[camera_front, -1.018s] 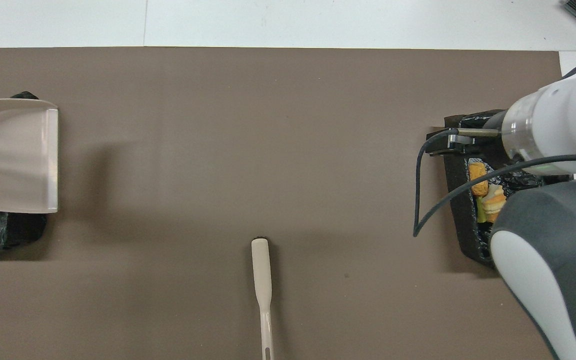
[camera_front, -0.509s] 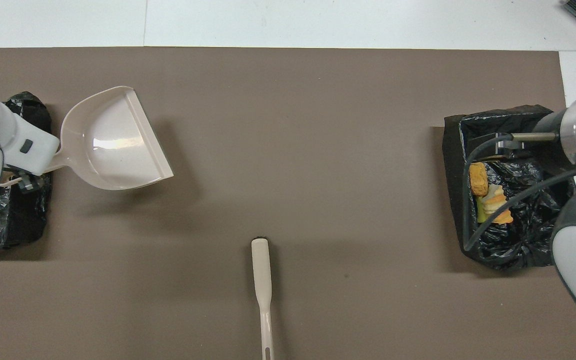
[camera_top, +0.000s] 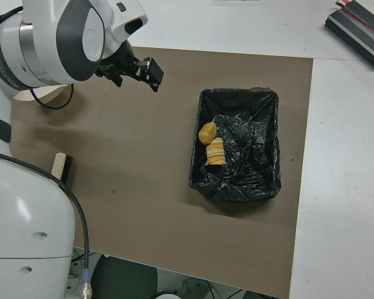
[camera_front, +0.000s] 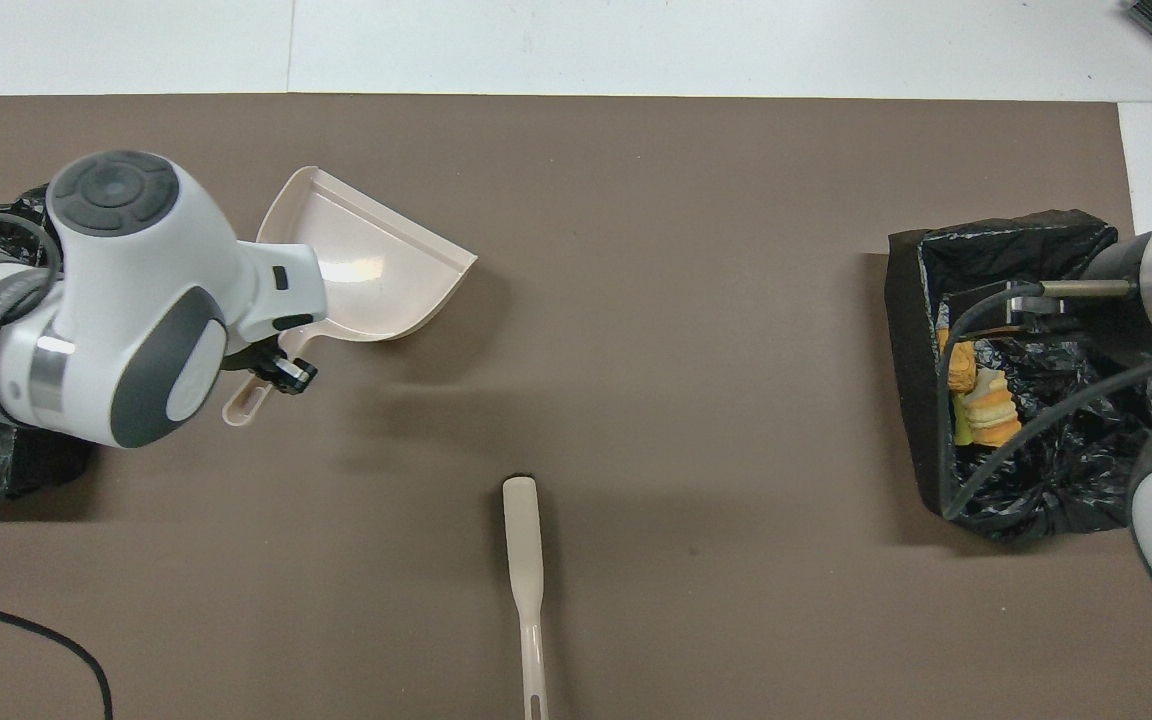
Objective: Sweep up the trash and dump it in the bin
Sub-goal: 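Carry the empty dustpan back to the table center with the left gripper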
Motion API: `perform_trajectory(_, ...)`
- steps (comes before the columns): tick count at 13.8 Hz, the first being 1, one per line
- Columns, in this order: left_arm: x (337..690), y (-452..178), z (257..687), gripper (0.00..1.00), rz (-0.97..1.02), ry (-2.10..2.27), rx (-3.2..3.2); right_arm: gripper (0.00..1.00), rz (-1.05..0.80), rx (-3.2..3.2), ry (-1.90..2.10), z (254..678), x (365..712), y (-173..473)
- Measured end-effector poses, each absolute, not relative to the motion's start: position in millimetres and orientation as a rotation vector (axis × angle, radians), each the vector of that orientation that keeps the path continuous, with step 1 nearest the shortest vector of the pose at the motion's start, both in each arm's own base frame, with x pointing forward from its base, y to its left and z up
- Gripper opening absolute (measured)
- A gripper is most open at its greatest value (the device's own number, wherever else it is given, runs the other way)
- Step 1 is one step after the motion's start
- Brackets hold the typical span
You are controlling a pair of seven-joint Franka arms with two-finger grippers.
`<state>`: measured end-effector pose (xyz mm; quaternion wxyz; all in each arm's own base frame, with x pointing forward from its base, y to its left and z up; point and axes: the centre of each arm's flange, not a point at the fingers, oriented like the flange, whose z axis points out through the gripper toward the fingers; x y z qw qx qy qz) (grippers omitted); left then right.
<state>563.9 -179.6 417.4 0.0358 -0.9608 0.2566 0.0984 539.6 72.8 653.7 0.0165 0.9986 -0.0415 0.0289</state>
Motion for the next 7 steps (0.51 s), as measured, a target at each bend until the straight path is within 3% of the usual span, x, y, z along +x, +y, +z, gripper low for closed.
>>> perform_trajectory(7, 552, -328, 395, 0.32, 0.288, 0.315, -3.119, 1.0, 0.08, 3.111, -0.215, 652, 543, 44)
